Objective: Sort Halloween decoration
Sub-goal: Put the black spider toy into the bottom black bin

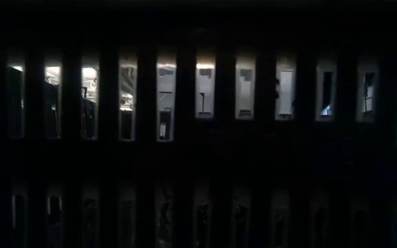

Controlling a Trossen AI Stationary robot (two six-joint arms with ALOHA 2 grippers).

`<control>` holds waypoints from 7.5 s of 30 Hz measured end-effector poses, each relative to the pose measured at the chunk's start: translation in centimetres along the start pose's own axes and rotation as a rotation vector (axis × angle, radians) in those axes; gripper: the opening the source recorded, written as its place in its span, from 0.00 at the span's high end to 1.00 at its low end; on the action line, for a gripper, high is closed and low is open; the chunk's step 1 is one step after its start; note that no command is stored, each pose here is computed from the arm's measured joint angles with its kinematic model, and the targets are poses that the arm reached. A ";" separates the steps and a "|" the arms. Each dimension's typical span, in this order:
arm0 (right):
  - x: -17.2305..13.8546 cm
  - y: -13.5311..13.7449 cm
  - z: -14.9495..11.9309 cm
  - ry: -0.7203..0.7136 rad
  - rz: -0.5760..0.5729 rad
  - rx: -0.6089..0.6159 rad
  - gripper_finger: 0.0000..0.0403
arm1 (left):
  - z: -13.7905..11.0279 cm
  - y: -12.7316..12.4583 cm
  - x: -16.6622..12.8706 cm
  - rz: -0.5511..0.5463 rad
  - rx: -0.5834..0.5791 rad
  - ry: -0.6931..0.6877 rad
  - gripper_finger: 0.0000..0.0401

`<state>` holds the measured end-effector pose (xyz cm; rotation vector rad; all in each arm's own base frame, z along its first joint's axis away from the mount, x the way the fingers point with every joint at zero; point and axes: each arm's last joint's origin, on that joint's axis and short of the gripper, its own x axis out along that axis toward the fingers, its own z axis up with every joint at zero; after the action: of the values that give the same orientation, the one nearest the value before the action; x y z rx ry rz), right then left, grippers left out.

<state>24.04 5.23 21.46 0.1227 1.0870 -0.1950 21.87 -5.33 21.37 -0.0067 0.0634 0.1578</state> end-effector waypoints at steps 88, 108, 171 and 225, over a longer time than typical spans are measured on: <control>1.8 18.6 3.6 -0.321 0.754 -0.339 0.87 | 0.0 0.0 0.0 -0.001 0.000 0.000 0.77; 2.1 17.6 4.1 -0.198 0.628 -0.419 0.72 | 0.0 0.0 0.0 -0.001 -0.003 -0.005 0.77; 2.5 17.9 4.0 -0.238 0.575 -0.458 0.54 | 0.8 0.0 0.0 -0.019 -0.498 -0.079 0.77; 2.1 18.3 4.5 -0.313 0.625 -0.470 0.54 | -4.1 -15.6 9.2 -0.659 0.134 0.211 0.77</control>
<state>32.89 22.01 21.77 0.0039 0.7153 0.5844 33.15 -19.35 16.72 0.0888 0.2775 -0.5071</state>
